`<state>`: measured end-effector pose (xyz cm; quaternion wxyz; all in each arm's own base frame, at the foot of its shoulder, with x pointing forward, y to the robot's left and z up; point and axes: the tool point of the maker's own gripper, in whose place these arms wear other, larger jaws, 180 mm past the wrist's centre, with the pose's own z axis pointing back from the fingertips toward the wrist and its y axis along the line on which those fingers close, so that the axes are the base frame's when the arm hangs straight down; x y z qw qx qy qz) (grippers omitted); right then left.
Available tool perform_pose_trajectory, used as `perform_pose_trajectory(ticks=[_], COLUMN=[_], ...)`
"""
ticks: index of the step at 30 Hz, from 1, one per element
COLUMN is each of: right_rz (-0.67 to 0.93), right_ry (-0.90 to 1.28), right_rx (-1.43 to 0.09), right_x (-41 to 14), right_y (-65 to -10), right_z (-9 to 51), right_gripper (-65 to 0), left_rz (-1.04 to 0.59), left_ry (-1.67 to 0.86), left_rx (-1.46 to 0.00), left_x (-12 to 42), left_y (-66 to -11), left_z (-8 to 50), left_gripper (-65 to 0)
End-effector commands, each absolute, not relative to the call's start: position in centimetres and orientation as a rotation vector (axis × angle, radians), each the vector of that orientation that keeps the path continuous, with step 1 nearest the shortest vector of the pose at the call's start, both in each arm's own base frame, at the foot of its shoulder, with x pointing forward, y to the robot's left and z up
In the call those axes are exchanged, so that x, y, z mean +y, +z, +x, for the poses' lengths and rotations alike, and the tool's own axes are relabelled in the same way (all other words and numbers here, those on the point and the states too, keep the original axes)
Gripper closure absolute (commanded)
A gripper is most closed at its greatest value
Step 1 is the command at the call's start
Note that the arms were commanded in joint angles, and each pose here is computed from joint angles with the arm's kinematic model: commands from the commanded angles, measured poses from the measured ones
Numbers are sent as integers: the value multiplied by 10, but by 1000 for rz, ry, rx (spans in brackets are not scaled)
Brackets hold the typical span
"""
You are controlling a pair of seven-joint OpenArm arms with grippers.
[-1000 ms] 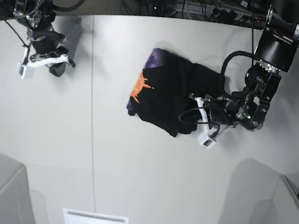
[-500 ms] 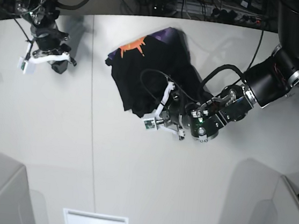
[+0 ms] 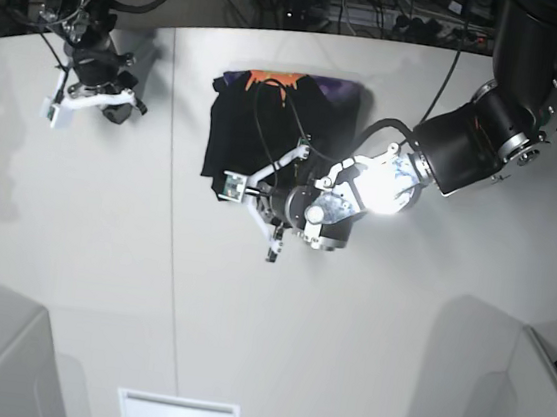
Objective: Fold the T-shirt properly
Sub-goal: 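Push the folded bundle with the left gripper to straighten it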
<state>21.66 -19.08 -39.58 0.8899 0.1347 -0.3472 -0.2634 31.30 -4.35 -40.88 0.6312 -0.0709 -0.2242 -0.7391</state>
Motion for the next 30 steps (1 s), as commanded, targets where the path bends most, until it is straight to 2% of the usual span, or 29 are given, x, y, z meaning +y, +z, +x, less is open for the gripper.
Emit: perform_pose_trajectory(ticks=[1,18,23,26,28,30], right_rz=[277,275,275,276,277,274], right_ry=[-539,-537,-536,-535,-534,-531], right_rx=[-753,-738,-736,-735,-735,-735], right_x=[-194,-193,-193,-192,-192,-193], right_y=[-389,-393,-393,-393,-393,-393], right_z=[221,215,215,215,215,215], right_gripper=[0,0,0,0,0,0], left_rz=[-169,-160,-132,-129,-141,-136], left_ry=[-1692,-1694,-1697,-1684,-1643,-1583], left_rx=[-566,-584,-611,-646,-716,-793], left_x=[-54,-63,-63,-66,-69,-67], left_y=[-393,-385,-373,-361,-342,-317], left_z=[325,334,348,356,365,378], left_gripper=[0,-8,-364,-515,-573,-571])
